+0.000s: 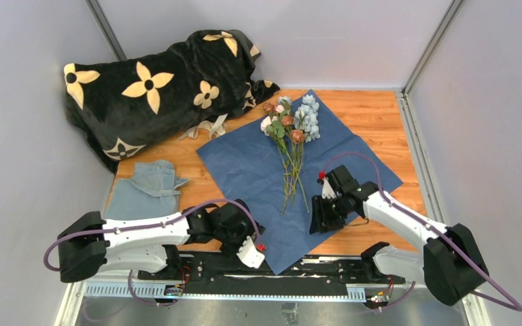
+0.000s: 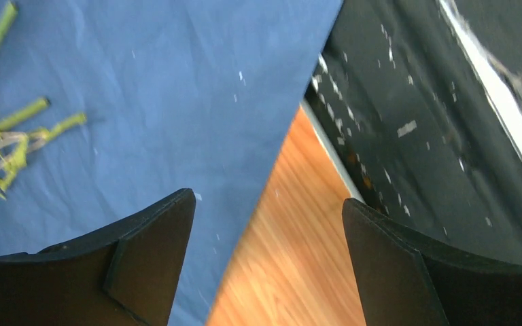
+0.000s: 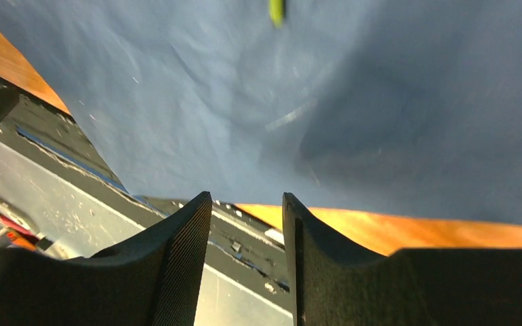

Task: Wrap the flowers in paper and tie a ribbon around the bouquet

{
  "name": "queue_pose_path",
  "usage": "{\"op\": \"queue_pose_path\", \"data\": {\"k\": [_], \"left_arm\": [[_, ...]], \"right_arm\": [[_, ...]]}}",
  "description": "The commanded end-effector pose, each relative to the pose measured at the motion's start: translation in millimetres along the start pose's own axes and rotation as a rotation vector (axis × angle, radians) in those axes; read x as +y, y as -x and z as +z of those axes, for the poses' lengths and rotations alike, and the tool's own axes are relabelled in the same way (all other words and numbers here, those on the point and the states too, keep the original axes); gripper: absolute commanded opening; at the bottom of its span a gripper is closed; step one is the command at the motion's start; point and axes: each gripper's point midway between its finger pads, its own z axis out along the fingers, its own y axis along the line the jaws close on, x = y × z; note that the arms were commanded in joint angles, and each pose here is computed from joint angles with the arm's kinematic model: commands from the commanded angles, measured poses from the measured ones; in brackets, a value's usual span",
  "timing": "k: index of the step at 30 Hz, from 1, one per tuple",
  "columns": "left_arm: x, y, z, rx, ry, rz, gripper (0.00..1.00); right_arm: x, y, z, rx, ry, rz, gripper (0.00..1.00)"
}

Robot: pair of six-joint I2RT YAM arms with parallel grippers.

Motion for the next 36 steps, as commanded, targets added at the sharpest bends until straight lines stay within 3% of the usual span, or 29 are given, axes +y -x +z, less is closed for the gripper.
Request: {"op": "queue_pose_path", "data": {"k": [1, 8, 17, 21, 28, 30, 36], "left_arm": [[42.0, 42.6, 19.0, -0.117, 0.200, 0.063, 0.89], [-12.4, 50.8, 49.4, -0.109, 0.059, 0.245, 0.92], [-6.4, 58.0, 62.5, -0.127, 0.092, 0.200, 0.91], [17.9, 65.8, 57.5, -0.137, 0.211, 0.148, 0.89], [28.0, 67.2, 48.4, -0.144, 0.274, 0.079, 0.54], [34.5, 68.5, 45.2, -0.156, 0.306, 0.069, 0.35], [44.9, 60.8, 41.0, -0.155, 0.337, 0.036, 0.01]], "right_arm": [[4.7, -45.2, 6.2, 0.072, 0.037, 0.168, 0.47], [14.5, -50.8, 17.3, 0.036, 0.081, 0.203, 0.45], [17.4, -57.8, 34.8, 0.065, 0.082, 0.195, 0.44], [24.7, -51.5, 31.7, 0.060, 0.103, 0.169, 0.44], [32.7, -44.3, 21.4, 0.069, 0.117, 0.073, 0.44], [34.7, -39.1, 16.8, 0.075, 0.104, 0.042, 0.44], [32.4, -1.6, -5.9, 0.026, -0.007, -0.067, 0.45]]}}
